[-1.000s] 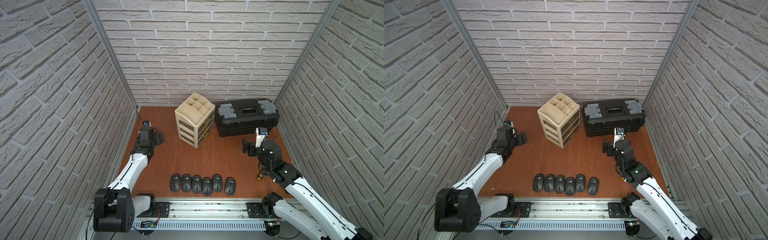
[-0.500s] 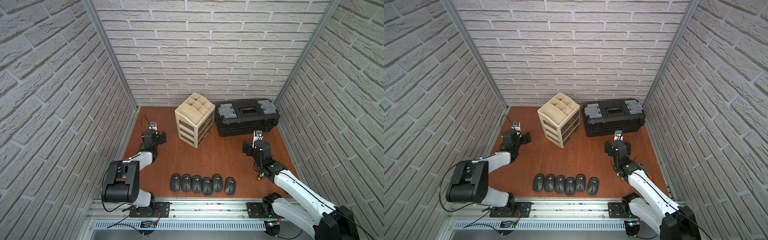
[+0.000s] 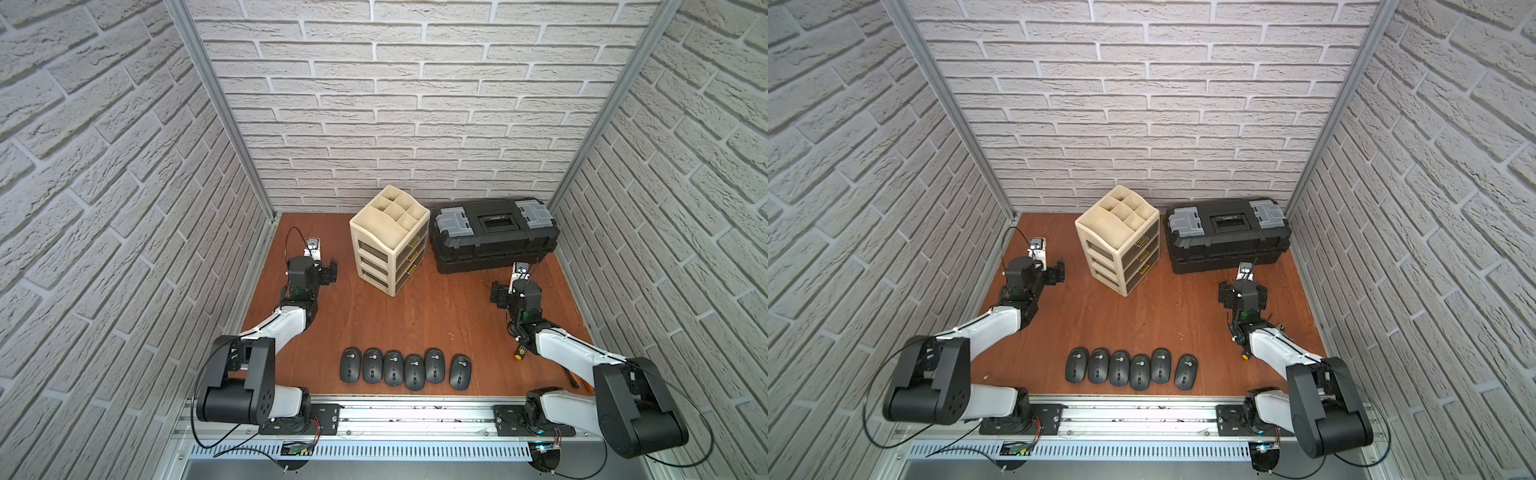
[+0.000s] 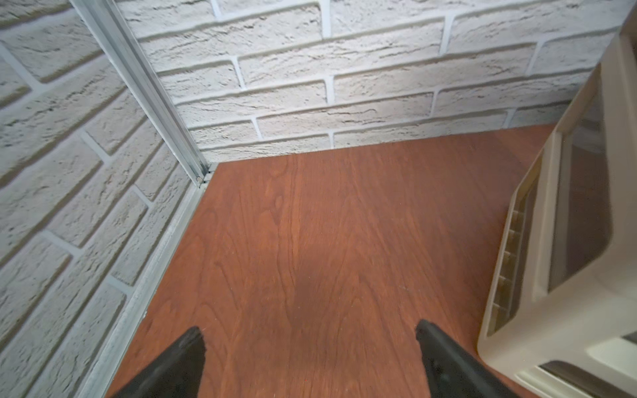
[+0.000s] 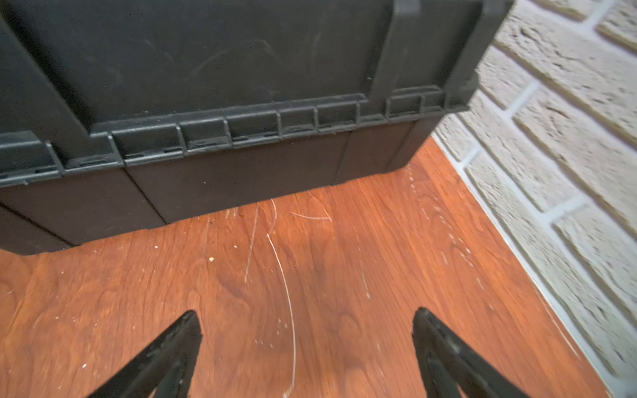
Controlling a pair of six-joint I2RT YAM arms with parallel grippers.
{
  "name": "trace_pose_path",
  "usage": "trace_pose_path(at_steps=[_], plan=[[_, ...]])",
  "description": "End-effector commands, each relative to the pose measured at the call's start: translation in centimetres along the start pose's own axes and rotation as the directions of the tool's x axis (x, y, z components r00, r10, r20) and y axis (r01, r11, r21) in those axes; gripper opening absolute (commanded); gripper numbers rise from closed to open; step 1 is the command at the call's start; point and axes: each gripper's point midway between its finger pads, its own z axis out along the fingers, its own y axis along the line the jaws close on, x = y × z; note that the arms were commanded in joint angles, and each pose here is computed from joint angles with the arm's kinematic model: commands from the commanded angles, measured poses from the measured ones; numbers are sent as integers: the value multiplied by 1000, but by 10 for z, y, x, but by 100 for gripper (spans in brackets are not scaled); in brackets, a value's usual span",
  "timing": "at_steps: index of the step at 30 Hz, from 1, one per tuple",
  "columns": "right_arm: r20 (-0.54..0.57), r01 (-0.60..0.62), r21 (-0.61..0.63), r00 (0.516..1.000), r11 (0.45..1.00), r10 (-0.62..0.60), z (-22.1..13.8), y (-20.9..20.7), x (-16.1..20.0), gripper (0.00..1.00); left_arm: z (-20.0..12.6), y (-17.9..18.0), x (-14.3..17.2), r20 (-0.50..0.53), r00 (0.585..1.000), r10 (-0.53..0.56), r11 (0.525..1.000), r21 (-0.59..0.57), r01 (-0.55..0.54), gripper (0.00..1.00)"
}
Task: Take the mice out of the drawer
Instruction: Reset both arms
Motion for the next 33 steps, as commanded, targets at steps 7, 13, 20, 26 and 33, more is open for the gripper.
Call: trace_pose_path(at_steps=[7,13,20,26,33], plan=[[159,48,-61,987,997,-38,17,11,-34,95,4,11,12,23,999,41,999,-34,-40,98],[152,-15,-132,988,991,35,28,7,-17,94,14,20,6,40,999,-34,999,9,34,98],[138,-18,-165,990,986,41,33,9,-15,100,-2,15,20,-19,999,-26,1000,-7,26,98],[136,-16,-163,990,987,38,33,10,-15,100,-8,18,30,-8,1000,-17,999,-28,17,98],[135,-15,-161,990,987,37,33,9,-15,100,-5,29,60,11,994,-111,994,-23,111,98]])
